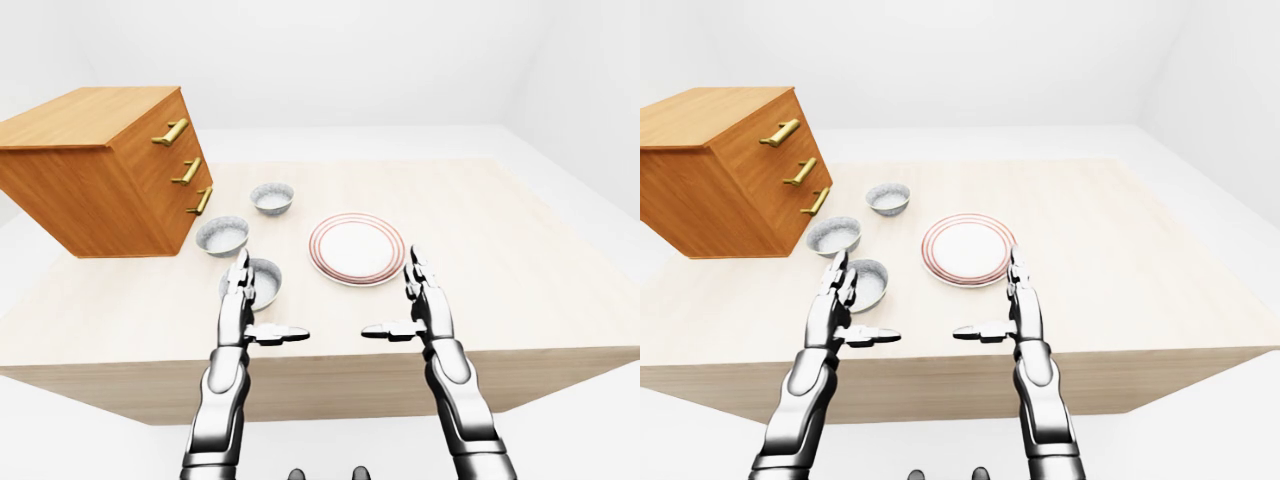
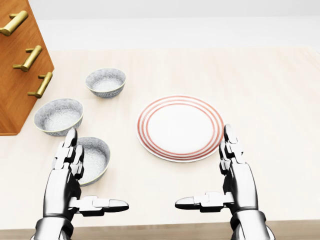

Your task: Put the bowl at the front on the plate.

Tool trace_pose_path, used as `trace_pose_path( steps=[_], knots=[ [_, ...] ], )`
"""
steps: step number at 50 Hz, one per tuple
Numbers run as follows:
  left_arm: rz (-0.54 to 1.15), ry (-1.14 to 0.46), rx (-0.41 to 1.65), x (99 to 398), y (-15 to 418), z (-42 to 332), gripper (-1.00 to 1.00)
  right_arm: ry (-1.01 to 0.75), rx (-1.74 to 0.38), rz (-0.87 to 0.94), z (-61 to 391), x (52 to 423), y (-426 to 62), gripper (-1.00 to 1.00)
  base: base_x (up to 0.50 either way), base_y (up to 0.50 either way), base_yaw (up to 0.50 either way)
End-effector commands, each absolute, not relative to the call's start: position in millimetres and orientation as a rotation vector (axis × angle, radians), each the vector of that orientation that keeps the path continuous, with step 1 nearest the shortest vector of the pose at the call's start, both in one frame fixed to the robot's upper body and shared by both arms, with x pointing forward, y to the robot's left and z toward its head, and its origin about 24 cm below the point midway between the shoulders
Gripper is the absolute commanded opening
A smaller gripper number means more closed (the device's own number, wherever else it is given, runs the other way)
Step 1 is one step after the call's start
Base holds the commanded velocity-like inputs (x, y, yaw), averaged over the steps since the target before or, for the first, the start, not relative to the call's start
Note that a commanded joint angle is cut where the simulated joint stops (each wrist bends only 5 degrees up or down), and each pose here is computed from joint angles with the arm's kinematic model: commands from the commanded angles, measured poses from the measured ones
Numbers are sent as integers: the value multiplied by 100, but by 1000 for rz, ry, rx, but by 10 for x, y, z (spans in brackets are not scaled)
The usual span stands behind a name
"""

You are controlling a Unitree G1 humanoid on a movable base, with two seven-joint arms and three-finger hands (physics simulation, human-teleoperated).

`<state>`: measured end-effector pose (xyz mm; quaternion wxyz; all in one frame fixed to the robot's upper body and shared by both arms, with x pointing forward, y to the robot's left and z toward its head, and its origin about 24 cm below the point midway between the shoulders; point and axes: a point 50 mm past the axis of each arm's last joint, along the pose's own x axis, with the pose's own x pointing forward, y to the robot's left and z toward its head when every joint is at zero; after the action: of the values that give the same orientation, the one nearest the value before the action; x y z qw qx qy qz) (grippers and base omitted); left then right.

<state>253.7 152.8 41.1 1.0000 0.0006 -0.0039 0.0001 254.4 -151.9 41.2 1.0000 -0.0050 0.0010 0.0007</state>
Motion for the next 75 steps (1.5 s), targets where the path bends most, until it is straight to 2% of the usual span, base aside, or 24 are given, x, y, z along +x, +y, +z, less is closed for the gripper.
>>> trace_pose_path(
  steps=[1, 28, 32, 37, 44, 45, 46, 48, 58, 64, 69, 70, 75],
  knots=[
    [2, -23, 2, 2546, 1596, 393, 100, 5, -35, 4, 417, 2558, -1561, 100, 0, 0, 0],
    [24, -24, -33, 2529, 1649, 443, 100, 0, -34, -5, 419, 2553, -1570, 100, 0, 0, 0],
    [10, -10, -57, 2374, 1717, 546, 100, 1, -34, -6, 413, 2552, -1575, 100, 0, 0, 0],
    [-56, -3, 23, 2075, 1819, 571, 100, 3, -37, -6, 404, 2561, -1574, 100, 0, 0, 0],
    [58, -13, -26, 1838, 2125, 568, 100, 2, -34, 0, 406, 2563, -1571, 100, 0, 0, 0],
    [138, -65, -24, 1848, 2224, 577, 100, 5, -33, 0, 411, 2563, -1568, 100, 0, 0, 0],
    [140, -86, -40, 1845, 2240, 597, 100, 6, -33, 1, 412, 2563, -1566, 100, 0, 0, 0],
    [99, -71, -30, 1799, 2251, 597, 100, 7, -34, 1, 411, 2561, -1563, 100, 0, 0, 0],
    [454, -36, -58, 1586, 2654, 480, 100, 11, -33, 1, 391, 2562, -1571, 100, 0, 0, 0],
    [542, -33, -39, 1564, 2755, 464, 100, 15, -35, -2, 393, 2563, -1569, 100, 0, 0, 0],
    [544, -29, -36, 1527, 2775, 448, 100, 17, -35, -2, 372, 2567, -1575, 100, 0, 0, 0],
    [594, -27, -51, 1422, 2854, 413, 100, 20, -37, -5, 373, 2571, -1576, 100, 0, 0, 0],
    [714, -4, -38, 1339, 2960, 316, 100, 17, -41, -8, 394, 2564, -1571, 100, 0, 0, 0]
  ],
)
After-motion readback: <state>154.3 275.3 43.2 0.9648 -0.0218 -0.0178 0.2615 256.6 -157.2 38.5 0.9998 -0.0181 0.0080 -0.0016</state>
